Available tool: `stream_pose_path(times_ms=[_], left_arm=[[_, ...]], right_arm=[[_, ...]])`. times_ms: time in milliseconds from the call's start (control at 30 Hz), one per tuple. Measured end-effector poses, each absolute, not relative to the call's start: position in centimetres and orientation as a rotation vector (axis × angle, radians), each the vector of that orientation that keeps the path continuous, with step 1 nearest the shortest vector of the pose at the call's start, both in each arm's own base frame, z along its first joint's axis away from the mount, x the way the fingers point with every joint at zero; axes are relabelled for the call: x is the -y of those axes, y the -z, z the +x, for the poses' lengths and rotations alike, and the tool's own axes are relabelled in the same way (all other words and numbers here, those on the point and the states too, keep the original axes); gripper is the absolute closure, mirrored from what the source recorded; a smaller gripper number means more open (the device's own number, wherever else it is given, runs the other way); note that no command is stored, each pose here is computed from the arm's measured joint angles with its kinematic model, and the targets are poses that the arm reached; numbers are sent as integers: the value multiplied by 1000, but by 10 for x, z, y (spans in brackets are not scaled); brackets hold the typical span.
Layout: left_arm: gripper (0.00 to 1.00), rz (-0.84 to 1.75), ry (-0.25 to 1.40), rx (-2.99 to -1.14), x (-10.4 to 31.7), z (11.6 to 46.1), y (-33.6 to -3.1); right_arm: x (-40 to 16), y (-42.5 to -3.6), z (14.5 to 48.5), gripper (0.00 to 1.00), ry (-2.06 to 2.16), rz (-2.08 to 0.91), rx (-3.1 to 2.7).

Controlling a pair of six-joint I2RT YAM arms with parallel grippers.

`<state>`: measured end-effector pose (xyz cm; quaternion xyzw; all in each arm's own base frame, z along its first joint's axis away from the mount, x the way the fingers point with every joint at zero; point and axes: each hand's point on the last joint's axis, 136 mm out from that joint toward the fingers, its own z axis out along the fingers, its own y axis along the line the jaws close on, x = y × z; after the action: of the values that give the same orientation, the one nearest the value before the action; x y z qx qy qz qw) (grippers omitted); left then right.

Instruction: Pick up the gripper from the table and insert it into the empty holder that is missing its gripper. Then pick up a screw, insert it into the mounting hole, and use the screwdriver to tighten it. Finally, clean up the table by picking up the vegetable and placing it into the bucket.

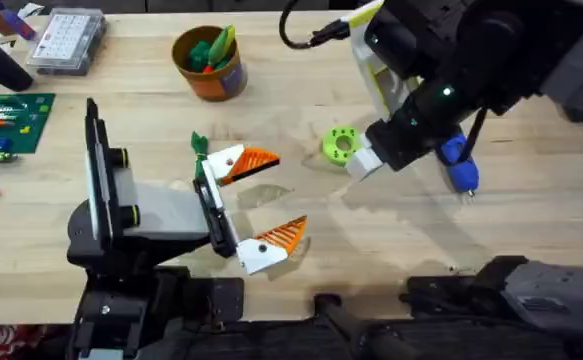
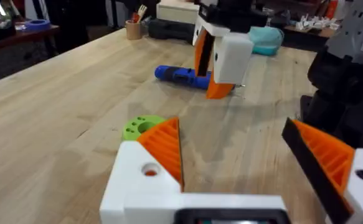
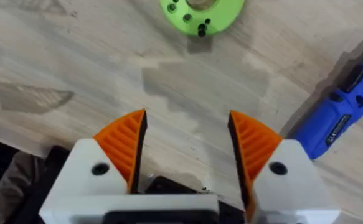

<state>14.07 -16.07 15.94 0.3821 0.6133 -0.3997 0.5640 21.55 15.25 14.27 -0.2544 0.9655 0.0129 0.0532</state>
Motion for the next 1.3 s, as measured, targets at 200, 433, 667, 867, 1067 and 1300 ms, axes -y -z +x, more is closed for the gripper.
stream_pose_path(times_ms=[200,433,667,867,1067,1300], left_arm=[[10,899,940,-1443,161,141,-159],[10,899,941,-1443,161,141,-159],[10,899,941,-1443,161,141,-159],[10,899,941,-1443,161,141,-159],[10,899,941,-1443,161,141,-159],[10,899,941,-1443,161,141,-159]], right_arm=[[-159,-143,224,246,-62,-762,-2897],[-160,-129,226,246,-63,-757,-2895],[-167,-125,235,246,-81,-747,-2864],[-171,-110,241,246,-64,-756,-2895],[-172,-100,245,246,-43,-760,-2911],[-172,-78,259,246,0,-730,-2938]])
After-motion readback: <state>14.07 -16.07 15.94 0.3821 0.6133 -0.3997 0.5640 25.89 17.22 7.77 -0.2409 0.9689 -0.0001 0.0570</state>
